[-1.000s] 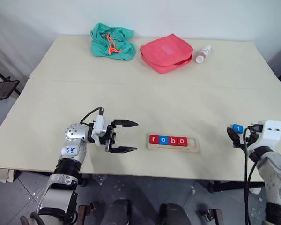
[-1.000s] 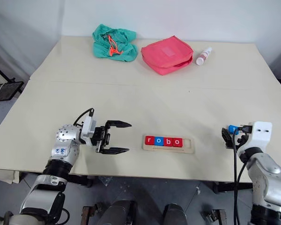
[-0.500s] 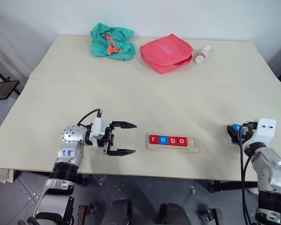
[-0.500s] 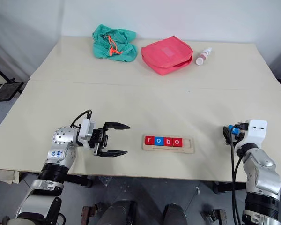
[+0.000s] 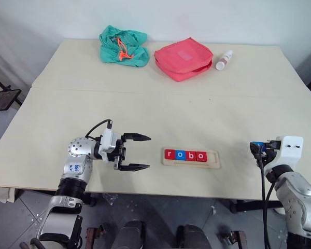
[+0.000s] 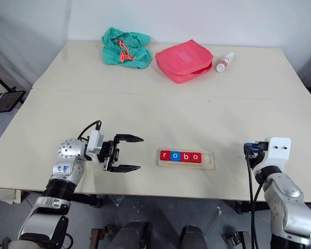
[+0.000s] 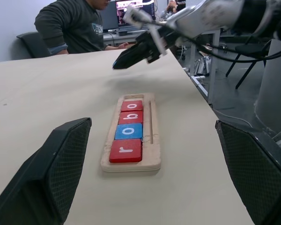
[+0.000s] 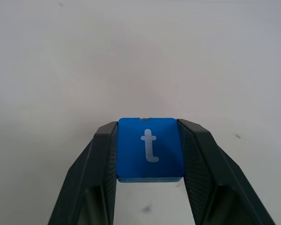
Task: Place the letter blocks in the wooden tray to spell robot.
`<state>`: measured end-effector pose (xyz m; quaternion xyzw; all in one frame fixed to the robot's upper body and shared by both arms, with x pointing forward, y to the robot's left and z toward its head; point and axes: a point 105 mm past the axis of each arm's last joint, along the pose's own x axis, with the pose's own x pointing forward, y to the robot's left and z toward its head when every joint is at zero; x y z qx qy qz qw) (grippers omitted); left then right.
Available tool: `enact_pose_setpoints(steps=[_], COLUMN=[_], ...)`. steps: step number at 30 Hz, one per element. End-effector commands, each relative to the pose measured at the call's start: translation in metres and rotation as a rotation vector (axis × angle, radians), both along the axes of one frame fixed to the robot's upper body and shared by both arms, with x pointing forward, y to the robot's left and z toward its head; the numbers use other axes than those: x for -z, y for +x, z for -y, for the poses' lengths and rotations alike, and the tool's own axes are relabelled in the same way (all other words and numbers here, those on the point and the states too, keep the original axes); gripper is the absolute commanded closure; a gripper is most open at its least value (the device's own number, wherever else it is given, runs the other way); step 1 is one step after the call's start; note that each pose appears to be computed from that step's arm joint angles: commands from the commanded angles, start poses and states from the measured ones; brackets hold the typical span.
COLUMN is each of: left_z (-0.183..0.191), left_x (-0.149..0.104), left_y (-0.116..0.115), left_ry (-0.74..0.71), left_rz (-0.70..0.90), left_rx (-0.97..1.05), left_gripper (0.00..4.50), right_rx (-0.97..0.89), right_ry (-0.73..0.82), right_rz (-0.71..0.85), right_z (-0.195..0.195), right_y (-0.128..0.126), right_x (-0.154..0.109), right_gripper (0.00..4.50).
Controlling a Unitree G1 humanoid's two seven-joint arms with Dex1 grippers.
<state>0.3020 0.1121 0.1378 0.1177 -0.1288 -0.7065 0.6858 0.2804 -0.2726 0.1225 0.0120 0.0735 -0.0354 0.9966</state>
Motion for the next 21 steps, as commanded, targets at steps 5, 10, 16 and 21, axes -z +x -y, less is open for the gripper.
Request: enact_pose_setpoints(steps=[5, 10, 16, 21], left_z=[0.002, 0.004, 0.003, 0.002], left_x=[-0.007, -0.009, -0.009, -0.01], left_y=[0.005, 0.007, 0.006, 0.005], left_ry=[-0.006, -0.008, -0.009, -0.012], left_rz=[0.036, 0.041, 0.044, 0.045], left_rx=[0.019, 0.023, 0.018, 0.011], left_gripper=[0.0, 0.0, 0.0, 0.0], right_rx=[-0.025, -0.036, -0.036, -0.058], right_ry=[0.049, 0.071, 0.06, 0.054], right_rz=[-0.027, -0.048, -0.048, -0.026], right_z=[-0.037, -0.046, -0.043, -0.042], right_y=[-0.027, -0.028, -0.026, -0.025], right_x=[0.004, 0.011, 0.017, 0.014], right_gripper=[3.03, 3.03, 1.72, 0.03])
